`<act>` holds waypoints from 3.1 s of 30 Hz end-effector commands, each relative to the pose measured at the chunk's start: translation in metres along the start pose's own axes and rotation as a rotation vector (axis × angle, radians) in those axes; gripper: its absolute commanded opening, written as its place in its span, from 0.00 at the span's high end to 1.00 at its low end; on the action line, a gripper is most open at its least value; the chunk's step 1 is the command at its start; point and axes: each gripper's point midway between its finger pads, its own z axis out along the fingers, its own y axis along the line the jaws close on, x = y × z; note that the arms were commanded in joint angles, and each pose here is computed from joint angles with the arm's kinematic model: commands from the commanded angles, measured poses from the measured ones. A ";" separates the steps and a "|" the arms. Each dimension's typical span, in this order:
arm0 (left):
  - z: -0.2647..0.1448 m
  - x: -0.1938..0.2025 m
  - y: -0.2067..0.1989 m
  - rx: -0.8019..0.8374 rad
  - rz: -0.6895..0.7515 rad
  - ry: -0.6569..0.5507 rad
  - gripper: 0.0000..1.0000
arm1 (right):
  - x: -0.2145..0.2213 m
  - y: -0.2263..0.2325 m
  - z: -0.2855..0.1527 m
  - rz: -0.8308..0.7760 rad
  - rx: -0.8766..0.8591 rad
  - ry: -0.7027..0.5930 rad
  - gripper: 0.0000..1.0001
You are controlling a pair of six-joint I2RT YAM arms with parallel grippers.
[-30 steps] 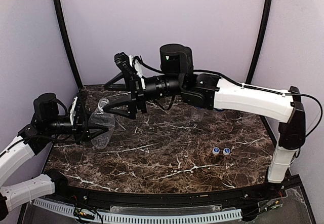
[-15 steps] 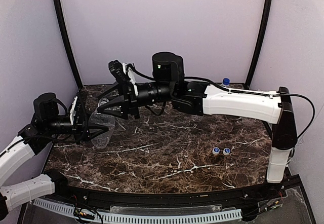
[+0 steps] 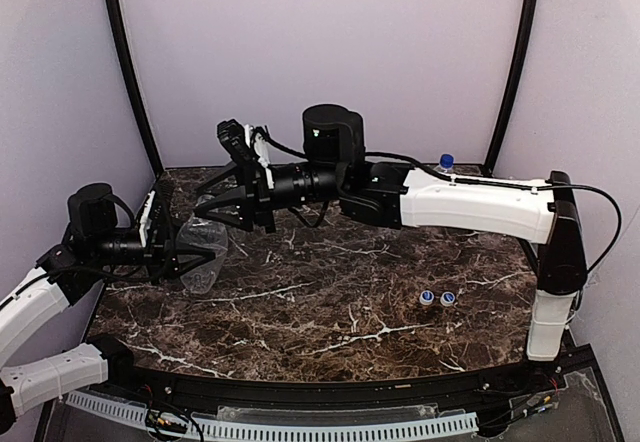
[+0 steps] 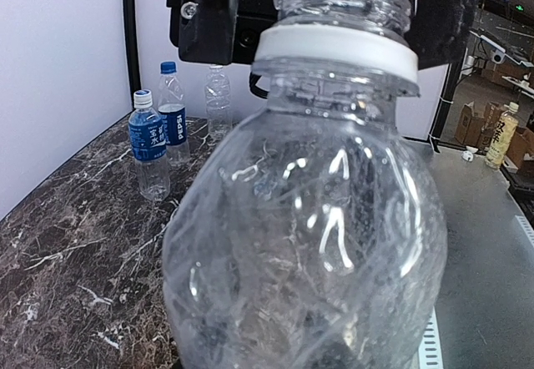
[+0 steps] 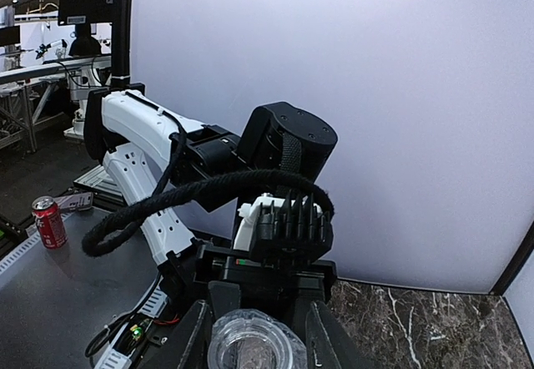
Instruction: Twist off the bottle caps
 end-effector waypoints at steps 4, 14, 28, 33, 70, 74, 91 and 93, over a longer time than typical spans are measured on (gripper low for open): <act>-0.001 -0.007 0.000 0.000 0.028 -0.021 0.69 | 0.019 -0.007 0.001 0.036 0.028 0.047 0.60; -0.001 -0.007 0.000 -0.004 0.031 -0.020 0.69 | 0.025 0.007 0.003 0.057 -0.070 0.057 0.54; -0.001 -0.006 0.001 -0.007 0.033 -0.016 0.68 | 0.017 0.009 0.003 0.063 -0.083 0.046 0.94; -0.003 -0.004 0.003 -0.034 0.045 -0.007 0.23 | 0.004 -0.003 -0.014 0.116 -0.018 0.057 1.00; -0.011 0.016 0.007 -0.117 0.066 0.015 0.01 | 0.171 -0.003 -0.617 0.674 2.034 0.377 1.00; -0.011 0.016 0.008 -0.120 0.068 0.012 0.01 | 0.168 -0.003 -0.625 0.593 2.059 0.342 1.00; -0.011 0.015 0.009 -0.127 0.073 0.012 0.01 | 0.189 0.023 -0.608 0.526 1.994 0.300 1.00; -0.011 0.014 0.009 -0.126 0.074 0.010 0.01 | 0.196 0.027 -0.607 0.556 1.996 0.301 0.91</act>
